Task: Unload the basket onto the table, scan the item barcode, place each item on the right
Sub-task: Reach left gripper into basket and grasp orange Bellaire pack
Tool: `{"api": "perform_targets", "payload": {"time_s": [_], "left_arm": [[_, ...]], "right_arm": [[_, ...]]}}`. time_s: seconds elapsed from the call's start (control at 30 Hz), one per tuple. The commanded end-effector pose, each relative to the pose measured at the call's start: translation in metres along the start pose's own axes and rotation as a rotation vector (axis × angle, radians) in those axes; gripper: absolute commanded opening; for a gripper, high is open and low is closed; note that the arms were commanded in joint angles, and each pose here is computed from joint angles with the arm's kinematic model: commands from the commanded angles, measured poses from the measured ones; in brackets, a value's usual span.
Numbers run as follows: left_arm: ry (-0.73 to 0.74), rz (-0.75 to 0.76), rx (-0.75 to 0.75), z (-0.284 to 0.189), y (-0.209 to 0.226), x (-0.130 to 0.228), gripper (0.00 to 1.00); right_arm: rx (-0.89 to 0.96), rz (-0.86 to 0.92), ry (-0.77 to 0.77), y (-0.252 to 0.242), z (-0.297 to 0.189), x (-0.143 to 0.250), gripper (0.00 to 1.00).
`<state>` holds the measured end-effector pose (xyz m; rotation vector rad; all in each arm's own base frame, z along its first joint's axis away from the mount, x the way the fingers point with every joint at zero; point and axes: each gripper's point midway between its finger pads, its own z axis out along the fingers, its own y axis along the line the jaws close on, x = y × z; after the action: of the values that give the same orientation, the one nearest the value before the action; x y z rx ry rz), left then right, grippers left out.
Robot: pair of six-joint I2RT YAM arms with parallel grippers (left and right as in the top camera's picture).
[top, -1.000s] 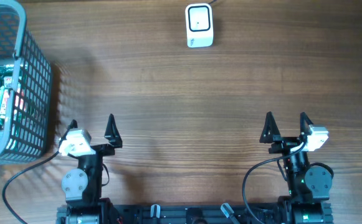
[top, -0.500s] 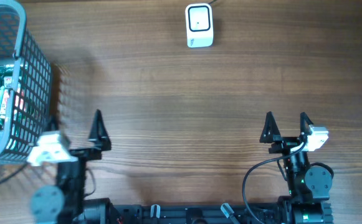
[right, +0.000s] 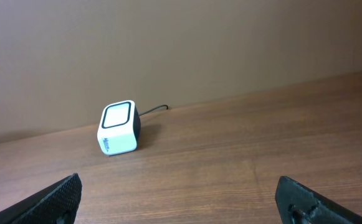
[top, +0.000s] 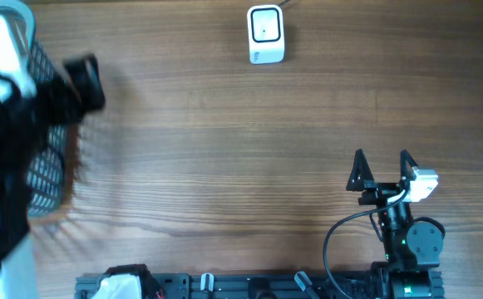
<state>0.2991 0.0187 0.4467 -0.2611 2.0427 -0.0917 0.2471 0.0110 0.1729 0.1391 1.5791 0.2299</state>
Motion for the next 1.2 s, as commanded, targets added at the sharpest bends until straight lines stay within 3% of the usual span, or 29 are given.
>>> {"api": "perform_targets", "payload": {"time_s": [0.0, 0.07, 0.27, 0.47, 0.7, 0.97, 1.17], "left_arm": [[-0.008, 0.039, -0.025, 0.024, 0.003, -0.018, 1.00], [0.008, 0.123, -0.123, 0.043, 0.021, -0.021, 1.00], [0.076, 0.042, -0.461, 0.059, 0.110, -0.015, 1.00], [0.171, -0.169, -0.521, 0.061, 0.184, 0.010, 1.00], [0.298, -0.311, -0.649, 0.064, 0.259, 0.053, 1.00], [0.603, -0.234, -0.479, 0.115, 0.266, 0.145, 1.00], [0.671, -0.184, -0.447, 0.133, 0.273, 0.175, 1.00]], "right_arm": [[-0.005, 0.003, -0.009, 0.001, 0.000, -0.002, 1.00], [-0.005, 0.003, -0.009, 0.001, 0.000, -0.002, 1.00], [-0.005, 0.003, -0.009, 0.001, 0.000, -0.002, 1.00], [-0.005, 0.004, -0.009, 0.001, 0.000, -0.002, 1.00], [-0.005, 0.003, -0.009, 0.001, 0.000, -0.002, 0.99], [-0.005, 0.004, -0.009, 0.001, 0.000, -0.002, 1.00], [-0.005, 0.003, -0.009, 0.001, 0.000, -0.002, 1.00]]}}
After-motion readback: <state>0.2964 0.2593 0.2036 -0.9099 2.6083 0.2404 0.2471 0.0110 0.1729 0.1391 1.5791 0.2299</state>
